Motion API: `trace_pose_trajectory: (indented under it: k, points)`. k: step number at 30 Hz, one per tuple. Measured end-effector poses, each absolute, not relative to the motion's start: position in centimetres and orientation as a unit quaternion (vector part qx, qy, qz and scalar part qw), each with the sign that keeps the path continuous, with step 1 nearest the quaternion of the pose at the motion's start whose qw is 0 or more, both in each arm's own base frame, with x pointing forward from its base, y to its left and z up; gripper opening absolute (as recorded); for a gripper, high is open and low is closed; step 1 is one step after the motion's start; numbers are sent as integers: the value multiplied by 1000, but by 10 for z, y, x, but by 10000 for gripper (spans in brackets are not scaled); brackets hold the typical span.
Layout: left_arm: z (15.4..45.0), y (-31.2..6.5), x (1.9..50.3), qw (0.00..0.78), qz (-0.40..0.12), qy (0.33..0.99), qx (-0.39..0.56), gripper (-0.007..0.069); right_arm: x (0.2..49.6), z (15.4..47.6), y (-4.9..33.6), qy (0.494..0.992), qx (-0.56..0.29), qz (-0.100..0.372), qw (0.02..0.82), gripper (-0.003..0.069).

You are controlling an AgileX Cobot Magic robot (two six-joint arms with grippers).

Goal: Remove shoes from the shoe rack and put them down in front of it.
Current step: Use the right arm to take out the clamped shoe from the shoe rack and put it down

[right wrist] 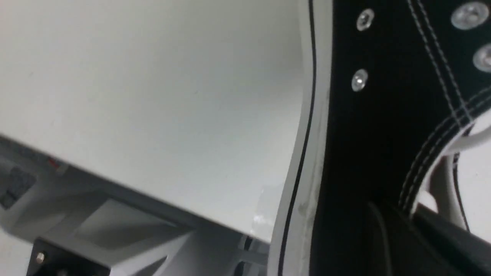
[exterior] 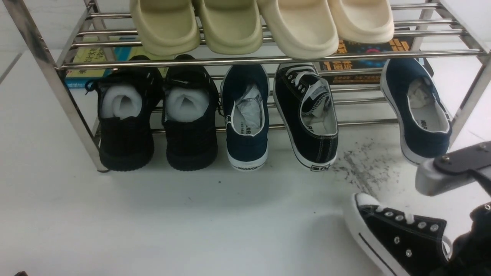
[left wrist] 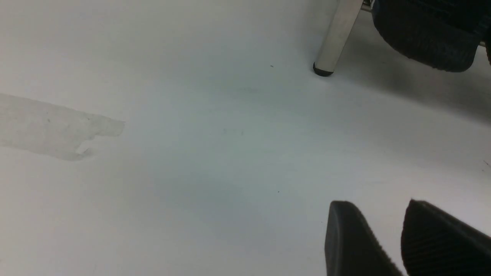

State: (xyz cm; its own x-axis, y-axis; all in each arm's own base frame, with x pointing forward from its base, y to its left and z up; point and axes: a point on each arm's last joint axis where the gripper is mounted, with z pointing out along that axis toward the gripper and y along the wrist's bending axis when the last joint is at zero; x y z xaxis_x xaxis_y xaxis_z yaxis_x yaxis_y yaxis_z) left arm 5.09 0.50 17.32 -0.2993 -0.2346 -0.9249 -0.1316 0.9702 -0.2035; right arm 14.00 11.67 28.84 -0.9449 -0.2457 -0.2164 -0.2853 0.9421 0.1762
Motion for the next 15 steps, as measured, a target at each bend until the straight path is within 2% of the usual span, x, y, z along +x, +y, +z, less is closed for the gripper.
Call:
trace_pose_trajectory:
  k: [5,11,15]
  points:
    - [173,5,51,581,-44,805,-114,239,147,270,126,987,-88,110,82,13]
    - [173,5,51,581,-44,805,-114,239,154,256,135,991,-73,104,51,16]
    - [173,5,51,581,-44,805,-114,239,156,260,136,991,-76,100,54,16]
